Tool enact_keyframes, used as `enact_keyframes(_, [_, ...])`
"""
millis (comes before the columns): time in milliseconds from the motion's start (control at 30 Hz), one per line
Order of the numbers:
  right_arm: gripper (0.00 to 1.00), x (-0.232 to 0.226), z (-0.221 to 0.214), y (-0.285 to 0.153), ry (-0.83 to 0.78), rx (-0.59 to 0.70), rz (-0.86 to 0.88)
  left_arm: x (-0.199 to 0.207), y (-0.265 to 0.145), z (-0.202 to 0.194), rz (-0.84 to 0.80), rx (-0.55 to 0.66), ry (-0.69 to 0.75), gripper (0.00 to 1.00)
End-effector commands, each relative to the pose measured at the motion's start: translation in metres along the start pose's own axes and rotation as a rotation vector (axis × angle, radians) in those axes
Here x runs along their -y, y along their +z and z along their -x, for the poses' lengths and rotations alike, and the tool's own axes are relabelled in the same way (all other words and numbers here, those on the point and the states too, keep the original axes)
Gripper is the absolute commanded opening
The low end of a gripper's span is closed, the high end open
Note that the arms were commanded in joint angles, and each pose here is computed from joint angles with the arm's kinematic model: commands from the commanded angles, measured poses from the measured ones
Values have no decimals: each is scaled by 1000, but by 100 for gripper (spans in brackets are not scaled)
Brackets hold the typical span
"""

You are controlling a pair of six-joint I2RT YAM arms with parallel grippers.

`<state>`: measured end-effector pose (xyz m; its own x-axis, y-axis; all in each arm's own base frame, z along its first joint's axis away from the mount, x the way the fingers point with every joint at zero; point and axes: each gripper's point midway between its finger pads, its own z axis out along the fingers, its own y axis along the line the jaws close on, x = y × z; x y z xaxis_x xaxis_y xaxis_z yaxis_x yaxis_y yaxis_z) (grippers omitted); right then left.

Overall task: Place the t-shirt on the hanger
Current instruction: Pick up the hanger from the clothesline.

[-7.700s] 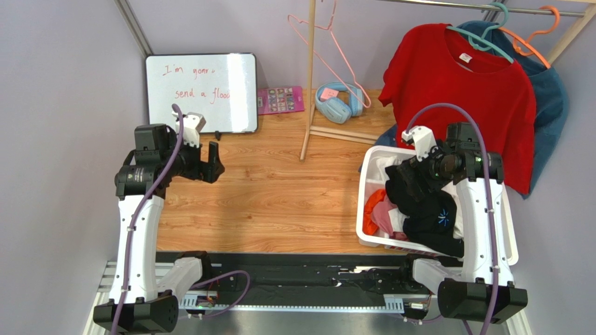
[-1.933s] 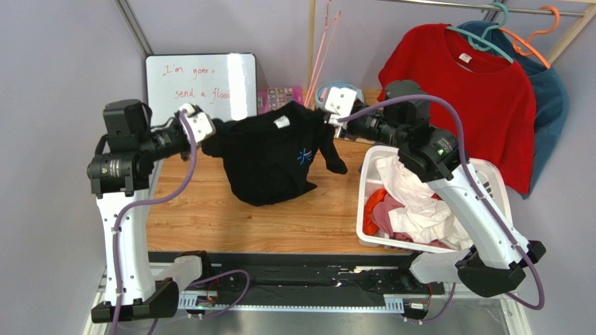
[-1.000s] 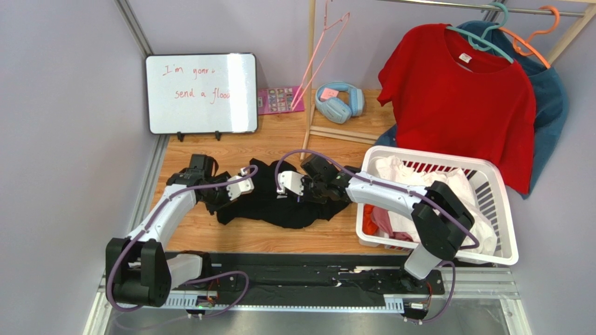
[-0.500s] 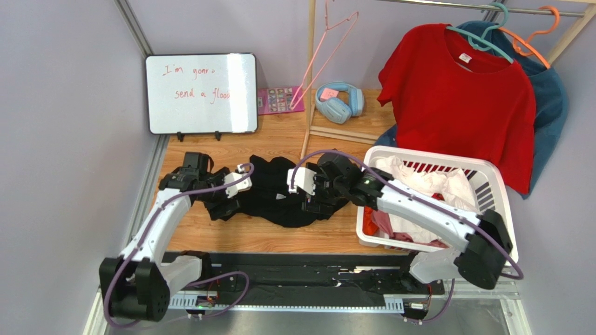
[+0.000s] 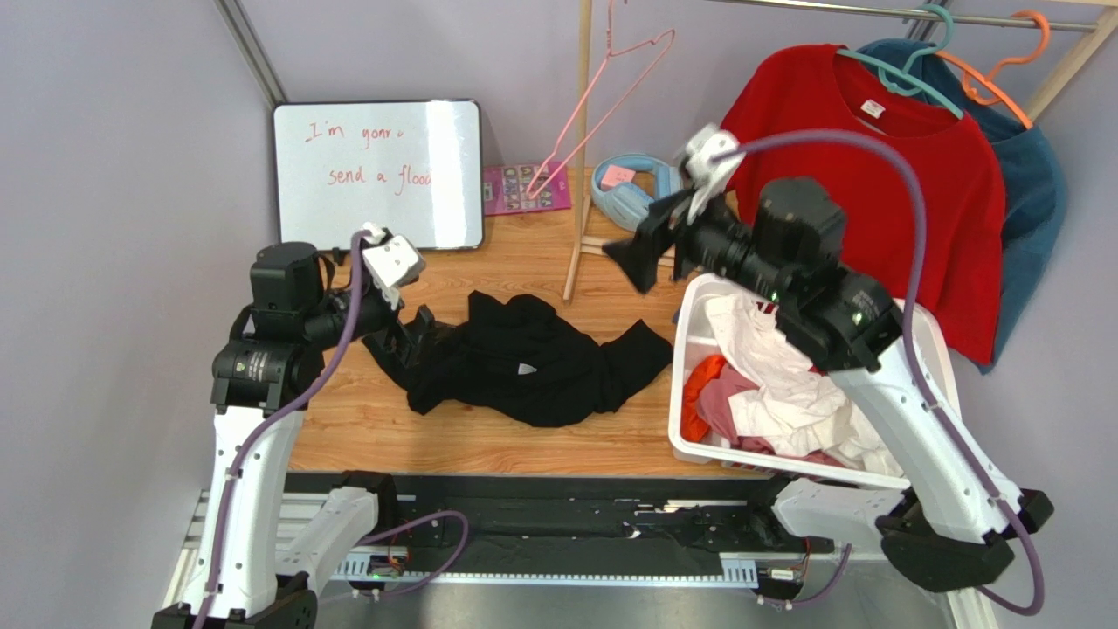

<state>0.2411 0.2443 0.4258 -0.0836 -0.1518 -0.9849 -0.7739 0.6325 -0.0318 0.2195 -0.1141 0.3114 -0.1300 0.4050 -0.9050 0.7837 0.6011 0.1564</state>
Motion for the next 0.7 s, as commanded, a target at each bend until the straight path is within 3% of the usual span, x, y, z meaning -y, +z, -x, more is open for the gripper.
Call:
enact_keyframes(0, [87, 64, 80, 23, 426, 234, -140, -4, -9, 53, 39, 164, -163, 99])
enact_keyframes(133, [74, 89, 110, 67, 548, 317, -106, -7, -16, 61, 78, 191, -162, 99])
enact_keyframes(233, [72, 90, 132, 79, 582, 369, -64, -10, -18, 55, 112, 175, -158, 99])
enact_keyframes(667, [66, 119, 105, 162, 722, 349, -59, -12, -38, 48, 222, 162, -111, 99])
